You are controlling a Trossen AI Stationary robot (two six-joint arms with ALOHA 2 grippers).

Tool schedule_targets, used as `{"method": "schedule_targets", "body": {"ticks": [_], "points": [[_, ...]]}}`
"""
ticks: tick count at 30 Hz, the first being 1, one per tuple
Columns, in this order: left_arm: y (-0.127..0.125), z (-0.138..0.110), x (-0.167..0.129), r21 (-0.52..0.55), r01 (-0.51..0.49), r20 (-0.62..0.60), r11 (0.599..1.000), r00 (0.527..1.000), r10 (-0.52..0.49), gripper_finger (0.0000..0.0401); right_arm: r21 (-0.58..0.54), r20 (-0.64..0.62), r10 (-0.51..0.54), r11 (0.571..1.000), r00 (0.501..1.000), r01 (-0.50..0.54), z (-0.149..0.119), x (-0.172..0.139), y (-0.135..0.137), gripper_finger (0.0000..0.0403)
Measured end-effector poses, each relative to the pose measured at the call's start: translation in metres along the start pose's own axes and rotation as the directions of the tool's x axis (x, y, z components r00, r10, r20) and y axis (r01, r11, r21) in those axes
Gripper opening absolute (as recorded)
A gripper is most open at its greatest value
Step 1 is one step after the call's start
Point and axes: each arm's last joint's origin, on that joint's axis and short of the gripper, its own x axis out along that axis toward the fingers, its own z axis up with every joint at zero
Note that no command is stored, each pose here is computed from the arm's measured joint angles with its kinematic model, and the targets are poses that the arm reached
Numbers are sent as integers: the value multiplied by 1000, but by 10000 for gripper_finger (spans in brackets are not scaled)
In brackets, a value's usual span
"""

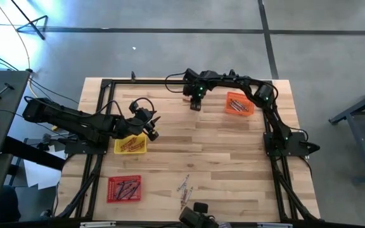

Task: Sort crayons
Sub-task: Put the orange crayon into the yellow bin

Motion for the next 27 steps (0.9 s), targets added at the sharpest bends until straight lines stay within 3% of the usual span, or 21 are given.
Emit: {"method": "schedule_targets", "body": {"ticks": [6, 20, 27], "points": [[0, 0, 0, 1, 0, 0, 1000, 1000, 0, 122, -2, -1, -1, 1000, 1000, 1, 0, 0, -1, 13], [0, 0, 0, 0, 0, 0, 1000, 1000, 0, 122, 48, -21, 54, 997, 998, -53, -3, -1, 1, 2], [0, 0, 0, 0, 0, -1, 1000, 1000, 0, 122, 67, -55, 86, 994, 995, -83, 12, -28, -3, 1]]}}
